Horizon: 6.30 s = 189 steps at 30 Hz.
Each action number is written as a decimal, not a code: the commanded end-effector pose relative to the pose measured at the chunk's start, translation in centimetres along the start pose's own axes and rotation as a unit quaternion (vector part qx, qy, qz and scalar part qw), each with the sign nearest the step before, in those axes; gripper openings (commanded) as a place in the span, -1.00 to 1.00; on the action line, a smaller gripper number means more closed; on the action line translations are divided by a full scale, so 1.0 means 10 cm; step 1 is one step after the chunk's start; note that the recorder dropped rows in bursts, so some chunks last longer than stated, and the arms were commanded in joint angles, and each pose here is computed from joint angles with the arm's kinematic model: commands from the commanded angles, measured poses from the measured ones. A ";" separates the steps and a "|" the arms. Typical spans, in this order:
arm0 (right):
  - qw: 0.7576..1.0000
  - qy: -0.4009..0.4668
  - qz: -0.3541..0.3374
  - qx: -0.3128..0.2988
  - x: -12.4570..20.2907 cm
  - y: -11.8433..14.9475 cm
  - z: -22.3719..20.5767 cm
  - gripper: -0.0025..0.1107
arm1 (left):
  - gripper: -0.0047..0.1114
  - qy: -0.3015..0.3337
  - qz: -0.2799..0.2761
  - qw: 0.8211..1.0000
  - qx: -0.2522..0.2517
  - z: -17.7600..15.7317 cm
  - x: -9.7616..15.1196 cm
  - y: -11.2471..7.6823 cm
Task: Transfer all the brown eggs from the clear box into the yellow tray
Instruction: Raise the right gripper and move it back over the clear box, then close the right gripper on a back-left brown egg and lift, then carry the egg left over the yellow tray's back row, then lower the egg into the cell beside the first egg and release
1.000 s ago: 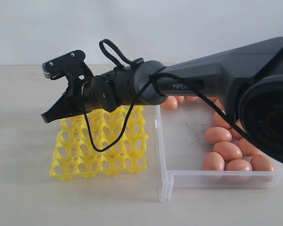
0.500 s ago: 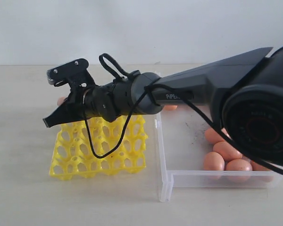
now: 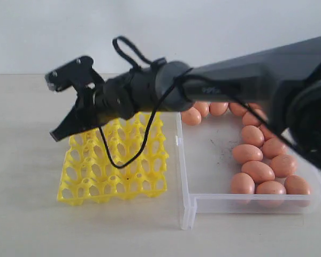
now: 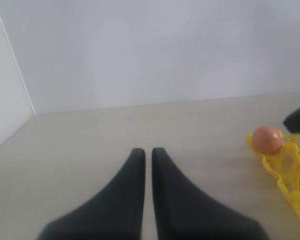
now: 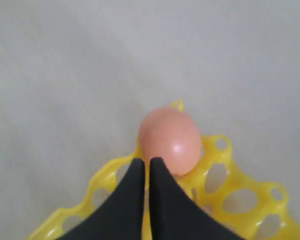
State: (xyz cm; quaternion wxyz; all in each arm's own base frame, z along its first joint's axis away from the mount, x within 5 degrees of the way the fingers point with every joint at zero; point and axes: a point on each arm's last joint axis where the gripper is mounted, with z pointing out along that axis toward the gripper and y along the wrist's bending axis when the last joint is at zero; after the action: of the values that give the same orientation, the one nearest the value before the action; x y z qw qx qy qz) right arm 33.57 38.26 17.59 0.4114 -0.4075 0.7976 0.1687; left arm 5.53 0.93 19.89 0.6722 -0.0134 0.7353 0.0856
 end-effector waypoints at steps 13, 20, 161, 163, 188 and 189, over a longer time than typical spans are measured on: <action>0.896 -0.411 -0.012 0.168 0.40 -0.33 -1.51 -0.96 | -0.85 0.000 -0.003 1.000 0.003 0.00 0.01 0.00; 0.880 -0.301 0.008 0.366 1.03 -0.69 -1.72 -0.96 | -0.85 0.000 -0.003 1.000 0.003 0.00 0.01 0.00; 0.969 -0.204 0.036 -0.135 0.91 -0.80 0.43 -0.96 | -0.85 0.000 -0.002 1.000 0.004 0.00 0.01 -0.01; 0.969 -0.204 0.034 -0.137 0.95 -0.80 0.46 -0.96 | -0.85 0.000 -0.002 1.000 0.004 0.00 0.01 -0.01; 0.969 -0.204 0.054 -0.126 0.99 -0.83 0.55 0.05 | -0.85 0.000 -0.002 1.000 0.004 0.00 0.01 -0.01; 0.969 -0.206 0.053 -0.123 0.99 -0.84 0.55 0.05 | -0.85 0.000 -0.002 1.000 0.004 0.00 0.01 -0.01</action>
State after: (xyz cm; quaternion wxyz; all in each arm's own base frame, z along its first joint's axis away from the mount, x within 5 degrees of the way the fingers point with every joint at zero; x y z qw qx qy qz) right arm 39.64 31.56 7.66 0.5065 -0.3723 0.6795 0.3782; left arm 5.53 0.93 19.89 0.6722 -0.0134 0.7353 0.0856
